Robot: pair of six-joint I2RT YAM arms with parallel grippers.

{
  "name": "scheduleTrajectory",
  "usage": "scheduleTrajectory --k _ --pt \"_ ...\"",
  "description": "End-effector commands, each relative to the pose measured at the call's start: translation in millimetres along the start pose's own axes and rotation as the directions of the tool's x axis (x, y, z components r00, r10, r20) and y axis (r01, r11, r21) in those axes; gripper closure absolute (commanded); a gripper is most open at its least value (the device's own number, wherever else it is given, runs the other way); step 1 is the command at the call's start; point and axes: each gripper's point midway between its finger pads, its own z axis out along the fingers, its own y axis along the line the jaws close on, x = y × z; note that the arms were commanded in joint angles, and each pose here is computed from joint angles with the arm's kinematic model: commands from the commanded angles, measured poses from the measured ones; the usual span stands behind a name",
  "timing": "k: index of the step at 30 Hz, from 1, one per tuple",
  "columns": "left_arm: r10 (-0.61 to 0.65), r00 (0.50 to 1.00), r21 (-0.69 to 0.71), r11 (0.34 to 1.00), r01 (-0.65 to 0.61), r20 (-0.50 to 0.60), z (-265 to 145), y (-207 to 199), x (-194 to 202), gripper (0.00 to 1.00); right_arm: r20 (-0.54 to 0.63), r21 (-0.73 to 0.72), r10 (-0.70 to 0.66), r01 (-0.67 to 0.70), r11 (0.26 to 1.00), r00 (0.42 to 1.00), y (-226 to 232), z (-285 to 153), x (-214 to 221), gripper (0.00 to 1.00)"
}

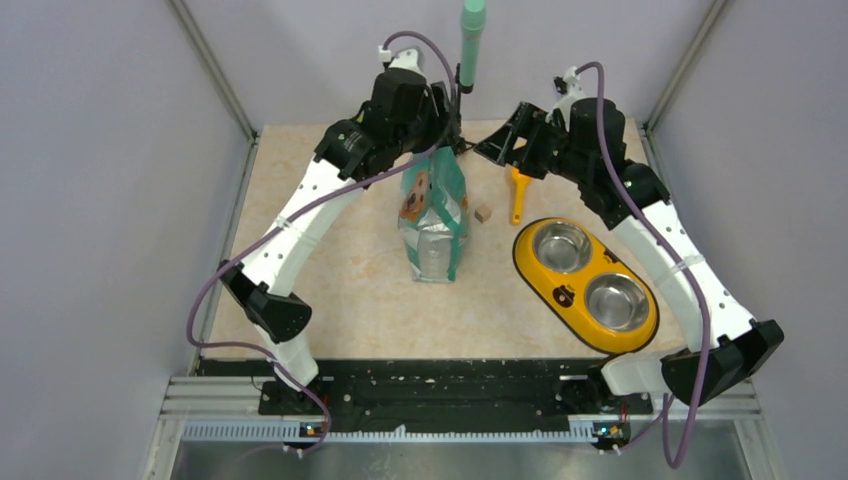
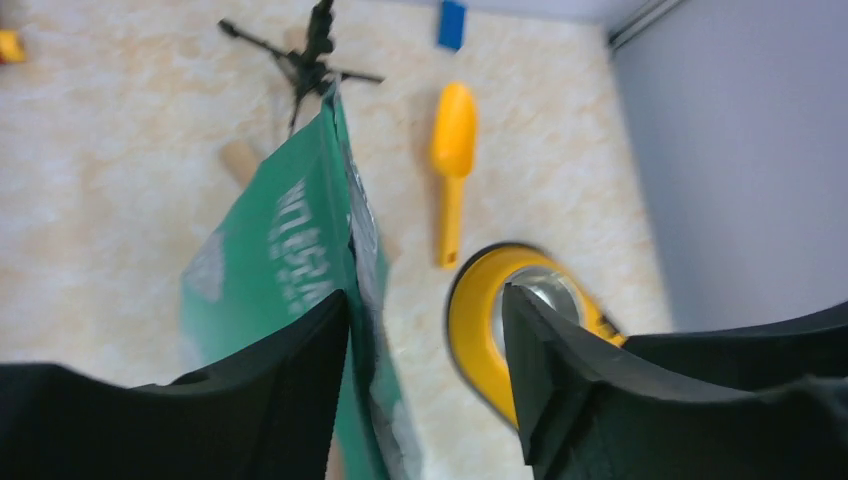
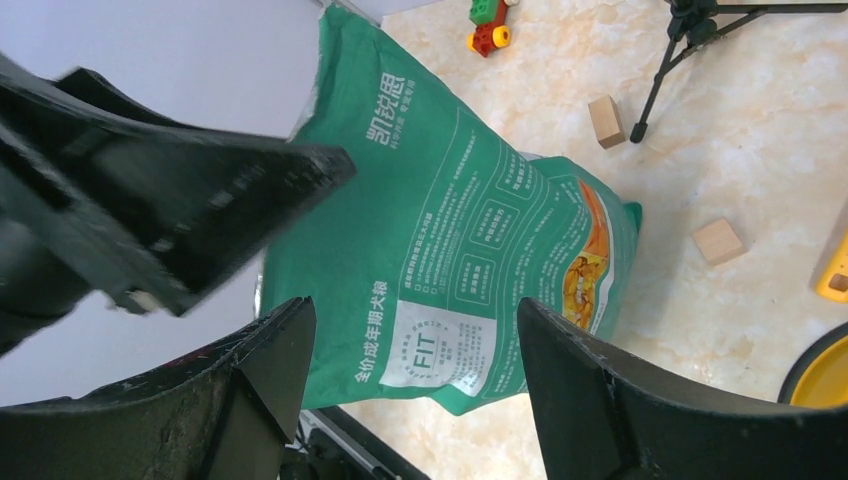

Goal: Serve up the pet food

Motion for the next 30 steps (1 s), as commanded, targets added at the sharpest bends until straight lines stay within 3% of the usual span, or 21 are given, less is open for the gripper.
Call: scheduleTrajectory --k 1,4,10,12,18,30 --pt "-0.074 0.971 0.251 0.968 0.015 0.229 -48 -52 -77 0.29 0.043 -0.069 -0.009 0.012 0.998 0.999 23 -7 -16 0.24" --pt "-0.047 0.968 0.303 0.952 -0.031 0.248 -61 -59 -83 0.2 0.045 -0.083 -0.008 0.012 0.996 0.999 26 -7 -17 0.25" --pt "-0.062 0.958 0.293 0.956 -0.023 0.279 -87 -40 -102 0.2 0.02 -0.148 -0.015 0.017 0.989 1.0 43 -4 -14 0.26" --pt "-0.098 0.957 0.271 0.962 0.022 0.272 -93 -21 -108 0.25 0.008 -0.159 -0.031 0.031 0.987 1.0 50 -1 -10 0.26" --pt "-0.195 0.964 0.25 0.957 0.146 0.18 -91 36 -98 0.39 -0.033 -0.19 -0.055 0.047 0.981 0.998 69 17 3 0.3" --pt "-0.208 0.978 0.405 0.892 0.203 -0.032 -61 22 -53 0.4 -0.081 -0.227 -0.062 0.042 0.973 0.995 85 48 10 0.4"
